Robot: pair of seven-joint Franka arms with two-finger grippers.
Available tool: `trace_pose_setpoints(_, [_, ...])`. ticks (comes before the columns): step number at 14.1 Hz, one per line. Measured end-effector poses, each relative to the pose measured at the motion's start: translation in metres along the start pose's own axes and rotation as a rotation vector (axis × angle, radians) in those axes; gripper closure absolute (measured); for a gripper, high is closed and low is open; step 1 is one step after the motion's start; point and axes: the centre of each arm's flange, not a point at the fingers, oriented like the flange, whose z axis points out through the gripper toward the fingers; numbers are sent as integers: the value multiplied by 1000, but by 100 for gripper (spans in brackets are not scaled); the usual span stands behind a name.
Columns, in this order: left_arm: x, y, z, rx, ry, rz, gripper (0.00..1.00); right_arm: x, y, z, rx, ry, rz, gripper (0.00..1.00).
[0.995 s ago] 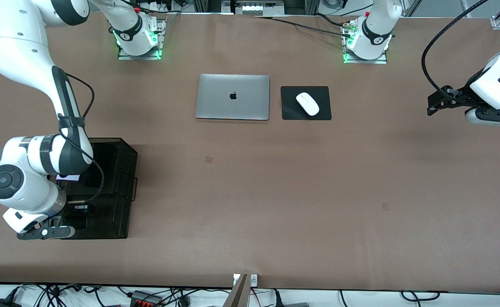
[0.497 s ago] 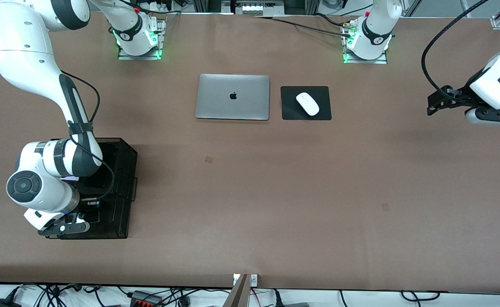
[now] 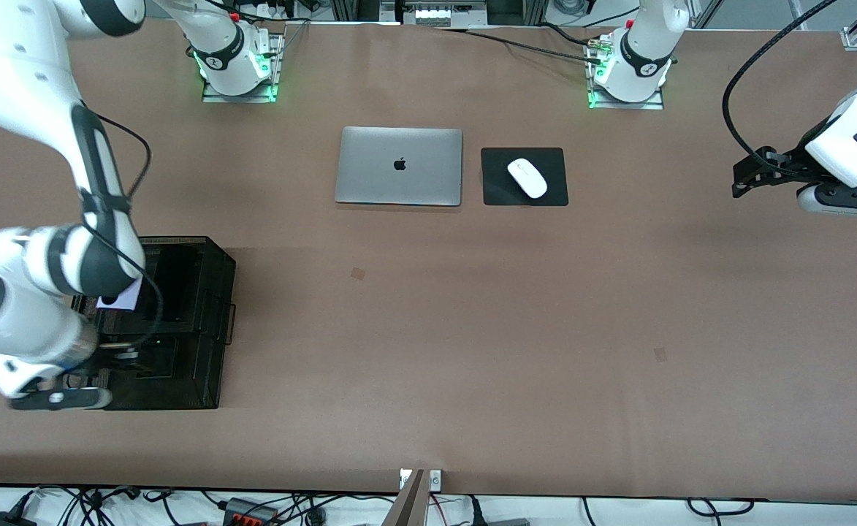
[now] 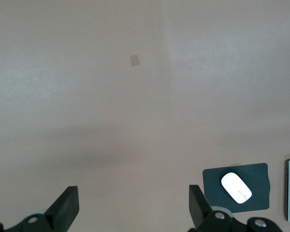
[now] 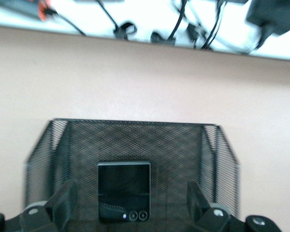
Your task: Place phones with both arms
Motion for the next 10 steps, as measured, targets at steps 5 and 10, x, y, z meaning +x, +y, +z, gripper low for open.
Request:
trace_pose_setpoints(5, [0,0,0,0,0,1,0,-29,3,-107,55,-150,34,0])
trace_pose_setpoints(10, [0,1,0,0,1,1,0,-64,17,-177,75,-261,58,0])
